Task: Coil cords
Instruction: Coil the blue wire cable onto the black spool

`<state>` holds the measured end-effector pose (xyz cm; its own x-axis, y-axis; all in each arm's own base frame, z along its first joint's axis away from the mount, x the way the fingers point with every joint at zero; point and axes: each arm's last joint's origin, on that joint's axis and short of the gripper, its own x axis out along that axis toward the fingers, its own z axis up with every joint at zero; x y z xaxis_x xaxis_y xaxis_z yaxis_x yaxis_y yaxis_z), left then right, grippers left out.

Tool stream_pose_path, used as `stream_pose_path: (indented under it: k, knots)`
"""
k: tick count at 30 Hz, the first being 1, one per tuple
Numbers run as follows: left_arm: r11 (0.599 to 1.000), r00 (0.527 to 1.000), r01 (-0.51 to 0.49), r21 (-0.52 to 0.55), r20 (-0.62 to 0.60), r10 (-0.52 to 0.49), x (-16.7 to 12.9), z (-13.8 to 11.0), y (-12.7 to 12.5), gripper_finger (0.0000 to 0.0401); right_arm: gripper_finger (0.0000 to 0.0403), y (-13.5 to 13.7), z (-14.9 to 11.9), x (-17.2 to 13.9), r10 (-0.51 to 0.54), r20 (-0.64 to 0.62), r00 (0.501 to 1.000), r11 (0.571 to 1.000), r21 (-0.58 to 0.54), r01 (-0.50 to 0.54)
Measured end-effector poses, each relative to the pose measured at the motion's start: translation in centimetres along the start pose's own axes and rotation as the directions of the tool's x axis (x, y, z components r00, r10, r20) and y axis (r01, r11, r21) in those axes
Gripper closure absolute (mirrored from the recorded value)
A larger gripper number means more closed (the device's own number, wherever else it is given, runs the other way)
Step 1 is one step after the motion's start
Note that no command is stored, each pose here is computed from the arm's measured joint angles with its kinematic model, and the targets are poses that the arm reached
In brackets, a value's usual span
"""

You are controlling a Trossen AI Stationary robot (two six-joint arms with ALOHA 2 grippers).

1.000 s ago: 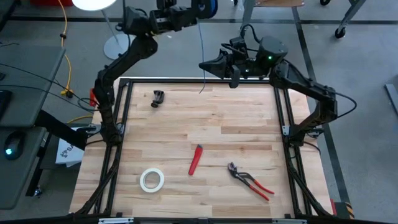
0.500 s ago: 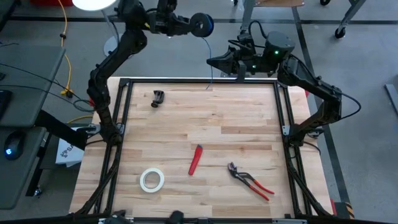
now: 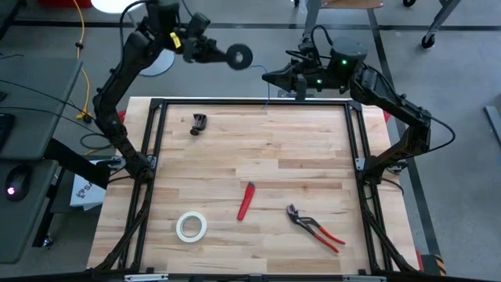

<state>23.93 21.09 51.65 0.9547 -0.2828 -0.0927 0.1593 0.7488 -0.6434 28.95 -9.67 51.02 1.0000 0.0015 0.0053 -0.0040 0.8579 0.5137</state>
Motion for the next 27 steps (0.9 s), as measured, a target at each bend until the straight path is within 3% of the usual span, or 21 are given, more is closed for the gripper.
stream_pose_path:
  k: [7, 16, 22, 27]
  knots:
    - [0.998, 0.991, 0.001, -0.065, -0.132, -0.010, 1.8, -2.4, -1.1, 0.0401, 0.0403, -0.4, -0.5, -0.1, -0.035, -0.049, 0.998, 0.999, 0.017, 0.036]
    - [0.986, 0.950, -0.164, 0.025, -0.265, 0.165, 4.8, -5.4, -1.7, 0.0401, 0.0399, -0.9, -1.4, -0.1, -0.082, -0.137, 0.987, 0.996, 0.031, 0.087]
    - [0.990, 0.949, -0.129, 0.051, -0.282, 0.138, 7.2, -6.3, -2.5, 0.0401, 0.0344, -1.7, -1.9, 0.6, -0.148, -0.152, 0.977, 0.982, 0.097, 0.164]
    - [0.976, 0.936, -0.166, 0.137, -0.290, 0.200, 9.4, -7.5, -2.7, 0.0401, 0.0287, -1.9, -1.7, 1.7, -0.113, -0.101, 0.988, 0.985, 0.116, 0.125]
